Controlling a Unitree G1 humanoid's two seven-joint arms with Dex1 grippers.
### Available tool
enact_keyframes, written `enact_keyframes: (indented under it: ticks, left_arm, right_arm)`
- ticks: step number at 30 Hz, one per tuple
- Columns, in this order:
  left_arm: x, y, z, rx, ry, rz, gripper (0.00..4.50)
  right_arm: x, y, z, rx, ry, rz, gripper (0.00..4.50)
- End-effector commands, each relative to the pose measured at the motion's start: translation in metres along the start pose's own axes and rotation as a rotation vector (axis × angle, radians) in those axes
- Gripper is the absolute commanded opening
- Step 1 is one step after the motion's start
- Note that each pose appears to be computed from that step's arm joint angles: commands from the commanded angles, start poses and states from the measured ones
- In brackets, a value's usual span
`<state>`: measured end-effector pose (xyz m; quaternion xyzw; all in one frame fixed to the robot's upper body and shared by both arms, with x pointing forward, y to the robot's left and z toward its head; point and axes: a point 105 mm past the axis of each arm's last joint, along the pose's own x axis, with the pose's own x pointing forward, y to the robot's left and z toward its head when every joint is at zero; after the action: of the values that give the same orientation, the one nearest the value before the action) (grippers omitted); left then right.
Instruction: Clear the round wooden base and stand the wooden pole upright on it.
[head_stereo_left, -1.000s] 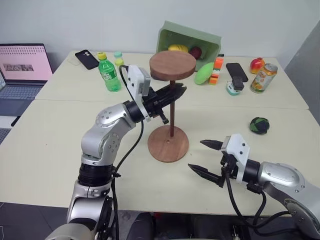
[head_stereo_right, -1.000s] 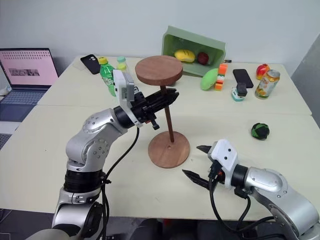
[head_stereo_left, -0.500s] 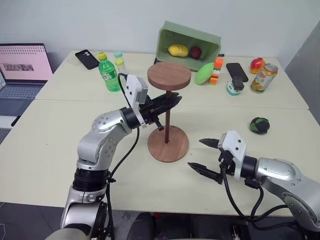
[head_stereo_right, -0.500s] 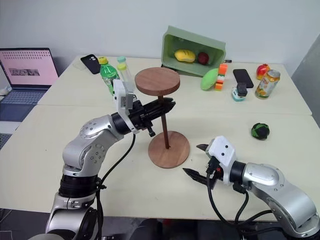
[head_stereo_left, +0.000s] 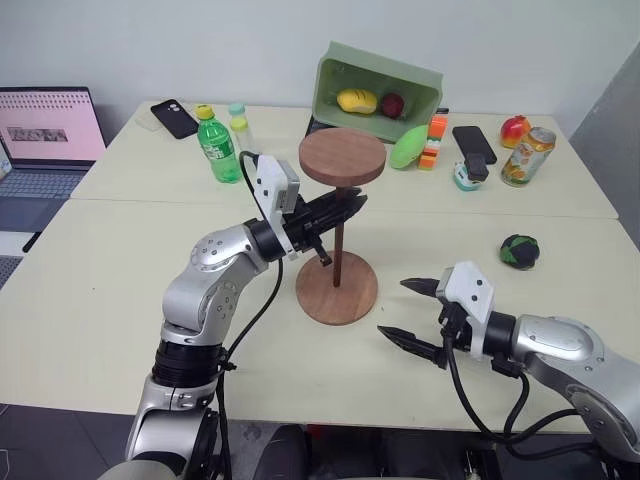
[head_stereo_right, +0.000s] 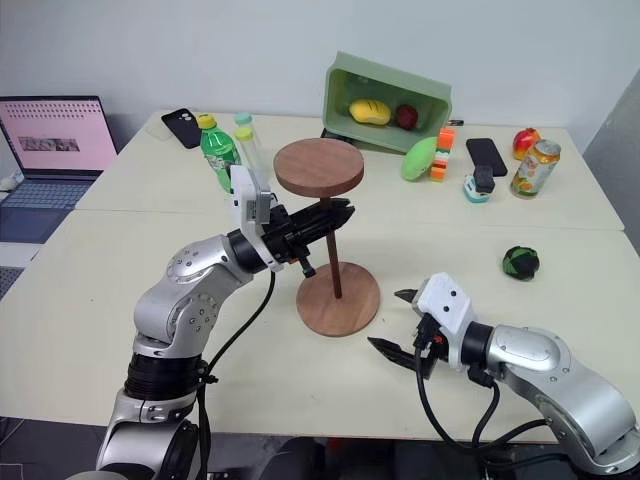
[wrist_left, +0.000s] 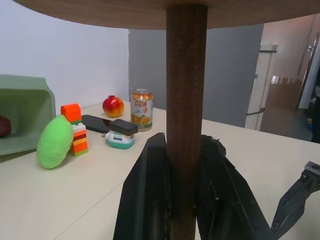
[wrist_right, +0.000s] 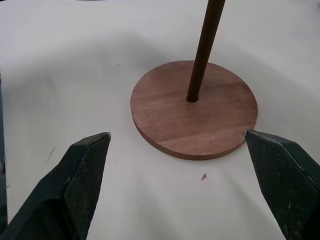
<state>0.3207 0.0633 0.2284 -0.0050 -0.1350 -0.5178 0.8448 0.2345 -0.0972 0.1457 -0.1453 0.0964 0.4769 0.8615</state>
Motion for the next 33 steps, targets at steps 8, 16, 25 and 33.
enact_keyframes:
  ticks: [8, 16, 25, 33]
  left_arm:
    - [-0.003, 0.0, -0.005, 0.047, -0.003, 0.01, 0.25]
    - [-0.02, 0.003, -0.019, 0.027, 0.046, 0.068, 0.25]
    - [-0.034, 0.005, -0.043, 0.002, 0.125, 0.124, 0.25]
    - [-0.037, 0.002, -0.046, 0.044, 0.141, 0.092, 0.25]
  right_arm:
    - [-0.002, 0.005, 0.004, -0.023, -0.009, 0.016, 4.5]
    - [-0.003, 0.006, 0.006, -0.027, -0.014, 0.015, 4.5]
    - [-0.001, 0.006, 0.008, -0.027, -0.019, 0.02, 4.5]
    - [-0.001, 0.005, 0.008, -0.024, -0.017, 0.018, 4.5]
